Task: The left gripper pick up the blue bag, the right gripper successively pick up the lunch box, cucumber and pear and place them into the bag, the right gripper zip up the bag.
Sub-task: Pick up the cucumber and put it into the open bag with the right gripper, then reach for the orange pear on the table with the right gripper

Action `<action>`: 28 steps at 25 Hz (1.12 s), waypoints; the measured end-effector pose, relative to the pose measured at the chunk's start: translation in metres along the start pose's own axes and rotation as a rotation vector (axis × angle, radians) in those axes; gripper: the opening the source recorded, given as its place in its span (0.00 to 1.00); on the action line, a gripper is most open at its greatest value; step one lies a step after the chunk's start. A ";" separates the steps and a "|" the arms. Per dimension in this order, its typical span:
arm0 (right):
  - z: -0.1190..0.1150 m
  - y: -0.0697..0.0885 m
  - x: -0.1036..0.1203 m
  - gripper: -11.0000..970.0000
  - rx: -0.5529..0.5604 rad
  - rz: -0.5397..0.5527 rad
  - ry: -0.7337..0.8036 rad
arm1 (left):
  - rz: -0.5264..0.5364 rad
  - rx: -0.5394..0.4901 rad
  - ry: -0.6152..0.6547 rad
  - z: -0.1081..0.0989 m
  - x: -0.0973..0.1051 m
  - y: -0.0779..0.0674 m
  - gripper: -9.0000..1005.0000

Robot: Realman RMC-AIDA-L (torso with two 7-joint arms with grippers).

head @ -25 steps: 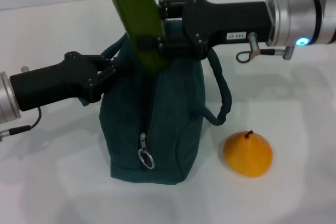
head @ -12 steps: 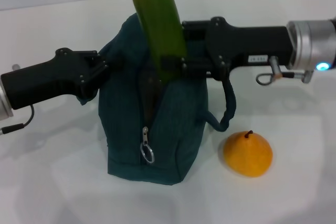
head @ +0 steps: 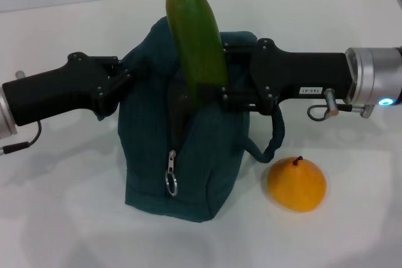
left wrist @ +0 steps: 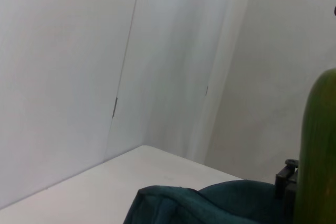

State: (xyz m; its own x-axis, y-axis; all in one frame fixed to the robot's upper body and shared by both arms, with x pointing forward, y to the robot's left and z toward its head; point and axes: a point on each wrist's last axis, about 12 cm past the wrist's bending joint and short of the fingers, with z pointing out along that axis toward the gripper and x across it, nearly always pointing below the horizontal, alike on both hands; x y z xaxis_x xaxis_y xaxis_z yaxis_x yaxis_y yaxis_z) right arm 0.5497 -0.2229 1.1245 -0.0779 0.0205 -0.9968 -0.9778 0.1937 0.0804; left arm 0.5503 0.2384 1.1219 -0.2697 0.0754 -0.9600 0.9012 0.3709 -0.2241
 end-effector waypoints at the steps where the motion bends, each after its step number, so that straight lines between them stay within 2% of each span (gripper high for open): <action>1: 0.000 0.000 0.000 0.60 0.002 0.000 -0.003 | 0.004 0.001 0.000 0.000 -0.001 0.000 0.05; 11: 0.006 -0.008 -0.006 0.60 0.021 -0.004 -0.018 | 0.020 0.000 -0.001 0.005 -0.005 0.003 0.05; 19: 0.009 -0.004 -0.007 0.60 -0.028 -0.004 -0.003 | 0.018 -0.004 -0.006 0.006 -0.006 0.003 0.05; 25: -0.002 -0.006 -0.009 0.83 0.015 -0.007 -0.036 | 0.013 -0.010 -0.009 0.004 -0.004 0.003 0.05; 28: -0.023 0.000 -0.014 0.87 0.025 -0.021 -0.100 | 0.009 -0.020 -0.010 0.003 -0.003 0.004 0.05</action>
State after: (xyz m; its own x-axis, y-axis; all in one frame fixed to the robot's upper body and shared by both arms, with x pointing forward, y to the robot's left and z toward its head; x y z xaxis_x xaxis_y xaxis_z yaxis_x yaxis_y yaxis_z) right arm 0.5466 -0.2456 1.1387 -0.0360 0.1137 -0.9929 -0.9738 0.2194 0.0604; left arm 0.5554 0.2366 1.1237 -0.2579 0.0695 -0.9637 0.8967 0.3885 -0.2120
